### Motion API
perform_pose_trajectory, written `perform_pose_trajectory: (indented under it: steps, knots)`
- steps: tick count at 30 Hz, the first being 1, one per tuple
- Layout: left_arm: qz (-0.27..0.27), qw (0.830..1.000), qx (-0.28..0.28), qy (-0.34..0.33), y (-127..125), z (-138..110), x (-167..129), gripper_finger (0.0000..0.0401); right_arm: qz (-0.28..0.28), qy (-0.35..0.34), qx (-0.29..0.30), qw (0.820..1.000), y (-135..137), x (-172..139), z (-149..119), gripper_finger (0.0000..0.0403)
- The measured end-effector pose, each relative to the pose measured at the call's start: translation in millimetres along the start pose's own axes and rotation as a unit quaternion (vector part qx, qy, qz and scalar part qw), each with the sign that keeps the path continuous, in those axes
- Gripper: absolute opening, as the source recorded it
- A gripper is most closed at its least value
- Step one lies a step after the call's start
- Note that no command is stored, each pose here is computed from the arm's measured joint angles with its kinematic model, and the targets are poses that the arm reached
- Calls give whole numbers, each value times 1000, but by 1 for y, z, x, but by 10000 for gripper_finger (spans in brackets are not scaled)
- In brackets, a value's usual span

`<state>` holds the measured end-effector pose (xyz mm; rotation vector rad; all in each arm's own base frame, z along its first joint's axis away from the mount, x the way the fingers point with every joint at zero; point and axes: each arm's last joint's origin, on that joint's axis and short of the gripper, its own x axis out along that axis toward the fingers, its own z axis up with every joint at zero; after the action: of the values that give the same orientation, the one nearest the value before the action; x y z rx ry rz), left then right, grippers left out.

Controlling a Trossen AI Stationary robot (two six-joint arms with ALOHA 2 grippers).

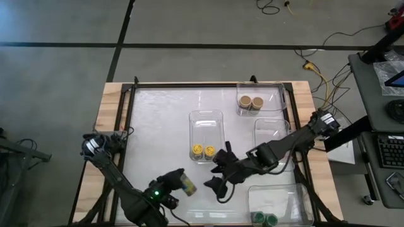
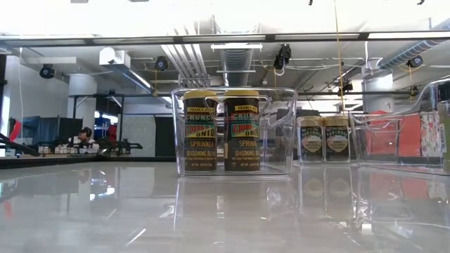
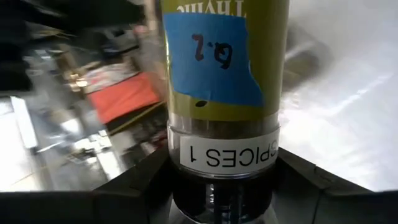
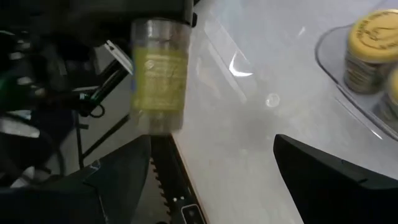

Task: Sort spices by type
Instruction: Put the black seasoning bottle into the middle right transparent bin

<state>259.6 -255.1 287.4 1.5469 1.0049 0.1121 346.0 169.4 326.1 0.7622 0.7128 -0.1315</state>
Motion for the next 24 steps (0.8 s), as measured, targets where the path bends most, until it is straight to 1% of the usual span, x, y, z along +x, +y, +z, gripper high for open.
perform_pose_trajectory:
  steps: [3,7,10,14,20,24]
  knots:
    - [38,999,2,1,11,8,-2,193,13,-2,-2,1000,-2,9,6,329]
    - [72,997,-4,-3,27,13,-7,193,44,-9,-12,999,-2,19,16,327]
    - [83,997,-2,-3,32,13,-9,194,84,-14,-18,996,2,20,23,330]
    - [87,996,17,2,31,13,-8,194,116,-11,-20,993,3,20,30,339]
    - [91,995,31,5,31,13,-8,194,130,5,-26,991,3,20,31,341]
    - [97,995,30,7,32,13,-7,194,152,-15,-21,988,5,18,38,335]
